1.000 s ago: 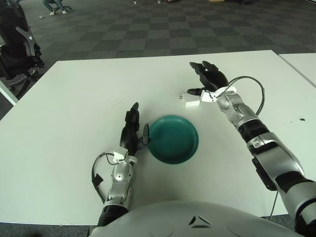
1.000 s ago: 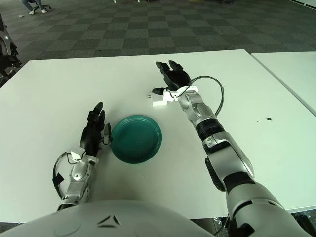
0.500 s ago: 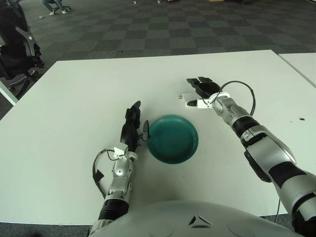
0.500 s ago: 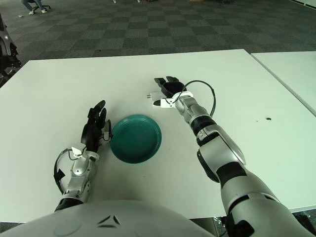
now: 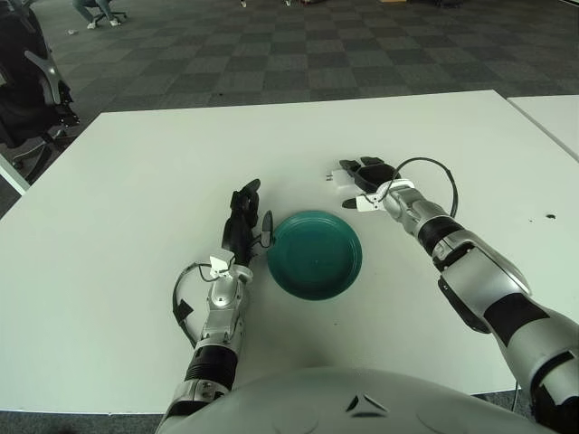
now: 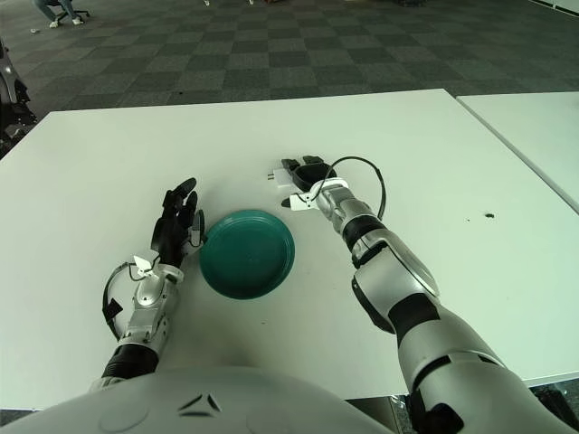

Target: Put the charger into the plate.

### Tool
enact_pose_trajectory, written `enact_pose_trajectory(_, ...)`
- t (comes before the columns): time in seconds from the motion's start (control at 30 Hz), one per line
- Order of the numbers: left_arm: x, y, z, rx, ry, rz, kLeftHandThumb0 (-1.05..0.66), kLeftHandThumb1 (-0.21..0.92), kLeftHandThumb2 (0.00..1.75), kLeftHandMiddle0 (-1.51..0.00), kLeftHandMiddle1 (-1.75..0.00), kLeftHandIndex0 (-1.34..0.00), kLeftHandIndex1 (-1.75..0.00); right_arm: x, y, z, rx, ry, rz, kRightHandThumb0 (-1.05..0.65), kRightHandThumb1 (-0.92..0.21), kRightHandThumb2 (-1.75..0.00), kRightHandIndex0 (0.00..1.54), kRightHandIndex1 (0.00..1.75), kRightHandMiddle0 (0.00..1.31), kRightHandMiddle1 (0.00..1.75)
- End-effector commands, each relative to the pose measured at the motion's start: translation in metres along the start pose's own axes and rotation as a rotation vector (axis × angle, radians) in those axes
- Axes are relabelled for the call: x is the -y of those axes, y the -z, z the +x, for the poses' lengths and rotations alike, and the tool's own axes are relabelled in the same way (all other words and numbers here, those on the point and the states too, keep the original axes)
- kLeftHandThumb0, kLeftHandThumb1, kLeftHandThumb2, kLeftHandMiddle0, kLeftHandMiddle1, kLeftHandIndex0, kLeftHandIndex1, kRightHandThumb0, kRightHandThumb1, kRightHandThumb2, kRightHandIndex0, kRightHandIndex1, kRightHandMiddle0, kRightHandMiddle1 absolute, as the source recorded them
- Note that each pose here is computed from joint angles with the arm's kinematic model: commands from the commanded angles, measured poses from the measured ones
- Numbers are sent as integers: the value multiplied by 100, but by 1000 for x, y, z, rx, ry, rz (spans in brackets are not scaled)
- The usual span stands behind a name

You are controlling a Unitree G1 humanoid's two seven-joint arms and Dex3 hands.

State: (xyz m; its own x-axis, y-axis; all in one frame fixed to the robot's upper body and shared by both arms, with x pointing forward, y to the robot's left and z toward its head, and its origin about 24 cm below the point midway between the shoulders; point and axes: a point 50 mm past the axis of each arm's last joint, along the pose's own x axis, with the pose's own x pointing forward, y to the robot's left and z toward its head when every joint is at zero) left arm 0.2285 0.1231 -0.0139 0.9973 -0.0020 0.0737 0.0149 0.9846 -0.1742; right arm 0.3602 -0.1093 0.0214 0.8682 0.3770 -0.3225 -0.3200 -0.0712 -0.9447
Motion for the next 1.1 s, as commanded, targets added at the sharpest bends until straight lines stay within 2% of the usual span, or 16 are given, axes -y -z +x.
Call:
enact_pose_trajectory(0.0,2,46,-41,-220,-70,-72,-90,92,80,-26,-2,-2,-83,12,0,5,-22,-5,-49,-83,-92,-51,9,1,0,2)
enact_pose_trajectory(0.47,1,48,-43,-237,-81,-105,-91,92,84,-27,-1,0,-79,-5,0,3,-67,-67,-71,-81,-92,-51,9,1,0,0)
enact_pose_trajectory(0.6,2,48,-42,-237,-85,-121,-90,92,84,-28,-1,0,-80,-8,1,3,-73,-71,-68,-77,-92,-50,17,4,2,1)
enact_pose_trajectory(0.7,3,47,-41,-231,-83,-121,-89,92,84,-28,-1,0,-79,-9,3,2,-73,-79,-77,-74,-92,-50,32,7,6,7)
enact_pose_trajectory(0.8,5,46,-41,-222,-81,-115,-87,92,84,-27,0,0,-73,-10,6,0,-60,-93,-112,-74,-92,-53,49,13,2,46)
enact_pose_trajectory(0.83,6,46,-41,-222,-82,-115,-87,92,84,-26,0,0,-72,-10,7,0,-58,-95,-119,-74,-92,-54,51,21,2,55)
enact_pose_trajectory(0.87,6,46,-41,-221,-84,-116,-86,92,84,-26,0,0,-71,-10,7,0,-53,-105,-137,-74,-92,-55,50,40,1,68)
enact_pose_trajectory(0.9,6,46,-41,-219,-85,-117,-86,92,84,-26,0,0,-70,-10,8,0,-49,-112,-150,-74,-92,-56,48,63,1,89)
enact_pose_trajectory(0.93,6,46,-42,-219,-88,-119,-86,92,84,-25,0,0,-69,-9,9,-1,-42,-123,-174,-74,-92,-57,47,79,0,103)
enact_pose_trajectory(0.97,7,46,-42,-219,-90,-120,-86,92,84,-25,0,0,-68,-9,10,-1,-38,-131,-191,-74,-92,-57,46,91,1,111)
enact_pose_trajectory(1.03,7,46,-43,-219,-93,-120,-85,92,84,-25,0,0,-68,-8,12,-2,-24,-149,-233,-74,-92,-58,44,132,1,135)
enact_pose_trajectory(1.07,7,46,-43,-219,-96,-118,-85,92,84,-24,0,0,-68,-8,12,-2,-15,-161,-261,-74,-92,-58,44,141,1,139)
